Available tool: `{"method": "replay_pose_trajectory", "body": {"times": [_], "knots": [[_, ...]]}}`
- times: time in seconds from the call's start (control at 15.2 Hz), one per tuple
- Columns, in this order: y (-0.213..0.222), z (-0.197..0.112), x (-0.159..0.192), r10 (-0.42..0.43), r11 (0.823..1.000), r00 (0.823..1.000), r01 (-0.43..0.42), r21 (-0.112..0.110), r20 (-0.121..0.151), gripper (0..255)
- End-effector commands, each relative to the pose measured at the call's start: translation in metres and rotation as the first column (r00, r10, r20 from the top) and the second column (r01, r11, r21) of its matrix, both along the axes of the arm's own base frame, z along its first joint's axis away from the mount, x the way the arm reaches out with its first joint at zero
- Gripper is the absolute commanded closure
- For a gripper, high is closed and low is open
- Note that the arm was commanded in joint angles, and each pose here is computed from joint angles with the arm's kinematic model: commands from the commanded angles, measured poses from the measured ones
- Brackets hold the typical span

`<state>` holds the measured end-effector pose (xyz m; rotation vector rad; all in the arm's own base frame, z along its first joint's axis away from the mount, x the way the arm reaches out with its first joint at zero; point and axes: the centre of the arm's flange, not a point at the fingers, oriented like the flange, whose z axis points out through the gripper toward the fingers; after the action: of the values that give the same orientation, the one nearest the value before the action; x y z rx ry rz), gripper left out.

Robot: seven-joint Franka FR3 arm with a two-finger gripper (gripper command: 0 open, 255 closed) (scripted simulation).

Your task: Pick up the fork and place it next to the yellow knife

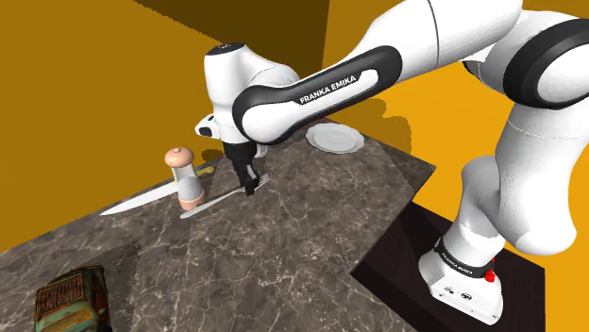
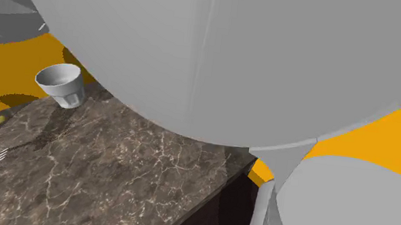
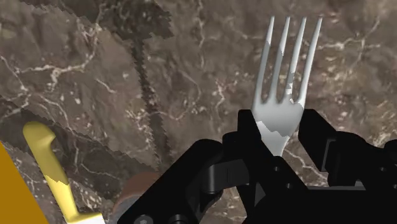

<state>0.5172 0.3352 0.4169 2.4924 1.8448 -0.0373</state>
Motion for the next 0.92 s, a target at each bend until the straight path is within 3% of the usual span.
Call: {"method": "replay_pose_trajectory", "body": {"times": [0.0,0.33,0.86], "knots": [[0.025,0.003,0.008,0.0,1.0,1.0,0.0,0.001,0.0,255],[0.087,0.004,0.031,0.0,1.0,1.0,0.0,0.001,0.0,255],[0.087,-0.039,0.031,0.0,1.0,1.0,0.0,0.001,0.0,255]]}}
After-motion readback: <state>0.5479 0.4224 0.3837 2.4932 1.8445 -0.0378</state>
